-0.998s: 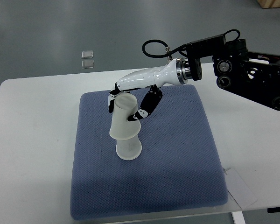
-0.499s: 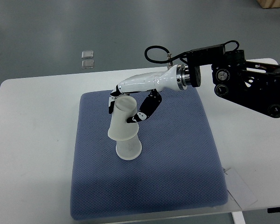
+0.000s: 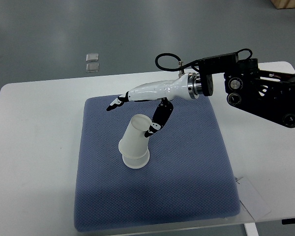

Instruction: Stack paper cups

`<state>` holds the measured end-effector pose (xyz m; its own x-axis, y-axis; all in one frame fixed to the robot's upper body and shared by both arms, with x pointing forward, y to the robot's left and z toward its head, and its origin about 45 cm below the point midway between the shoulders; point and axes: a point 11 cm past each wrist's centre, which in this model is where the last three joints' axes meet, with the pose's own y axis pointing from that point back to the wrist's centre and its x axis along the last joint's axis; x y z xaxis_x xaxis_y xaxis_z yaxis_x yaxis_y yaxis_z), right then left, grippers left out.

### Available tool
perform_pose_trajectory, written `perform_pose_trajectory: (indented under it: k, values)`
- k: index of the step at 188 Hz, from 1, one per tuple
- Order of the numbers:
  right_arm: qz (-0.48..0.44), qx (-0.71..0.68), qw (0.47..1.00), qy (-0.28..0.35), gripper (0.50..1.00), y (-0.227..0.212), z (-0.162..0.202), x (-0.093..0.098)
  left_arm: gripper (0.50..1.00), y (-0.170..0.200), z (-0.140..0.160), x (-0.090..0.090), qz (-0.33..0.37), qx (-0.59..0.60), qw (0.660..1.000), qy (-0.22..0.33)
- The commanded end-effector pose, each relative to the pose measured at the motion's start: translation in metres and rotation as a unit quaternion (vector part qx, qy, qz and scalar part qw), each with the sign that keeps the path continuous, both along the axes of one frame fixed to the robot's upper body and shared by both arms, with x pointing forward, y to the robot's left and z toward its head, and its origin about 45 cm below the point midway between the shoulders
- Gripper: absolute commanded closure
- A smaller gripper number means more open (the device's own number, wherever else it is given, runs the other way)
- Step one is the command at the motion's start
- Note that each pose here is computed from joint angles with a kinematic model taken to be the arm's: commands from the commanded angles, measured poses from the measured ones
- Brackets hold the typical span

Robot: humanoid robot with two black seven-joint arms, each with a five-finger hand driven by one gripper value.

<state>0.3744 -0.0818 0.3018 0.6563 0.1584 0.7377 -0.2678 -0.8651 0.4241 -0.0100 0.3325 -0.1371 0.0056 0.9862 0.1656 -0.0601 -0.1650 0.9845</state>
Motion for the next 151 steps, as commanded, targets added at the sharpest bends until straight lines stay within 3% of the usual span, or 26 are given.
perform_pose_trajectory:
  k: [1,44,96,126,151]
  values:
    - [-0.001,0.001,1.000,-0.001,0.587,-0.002,0.003,0.002,0.500,0.000,0.000,0.000,0.000,0.000,1.000,0.000]
    - [-0.024,0.004,1.000,-0.012,0.587,-0.017,0.015,0.013,0.500,0.000,0.000,0.000,0.000,0.000,1.000,0.000]
    - [-0.106,0.040,0.993,-0.027,0.589,-0.058,0.044,0.051,0.500,0.000,0.000,0.000,0.000,0.000,1.000,0.000]
    - [-0.203,0.112,0.972,0.047,0.589,-0.097,0.029,0.076,0.500,0.000,0.000,0.000,0.000,0.000,1.000,0.000]
    - [-0.325,0.200,0.919,0.096,0.591,-0.141,0.015,0.105,0.500,0.000,0.000,0.000,0.000,0.000,1.000,0.000]
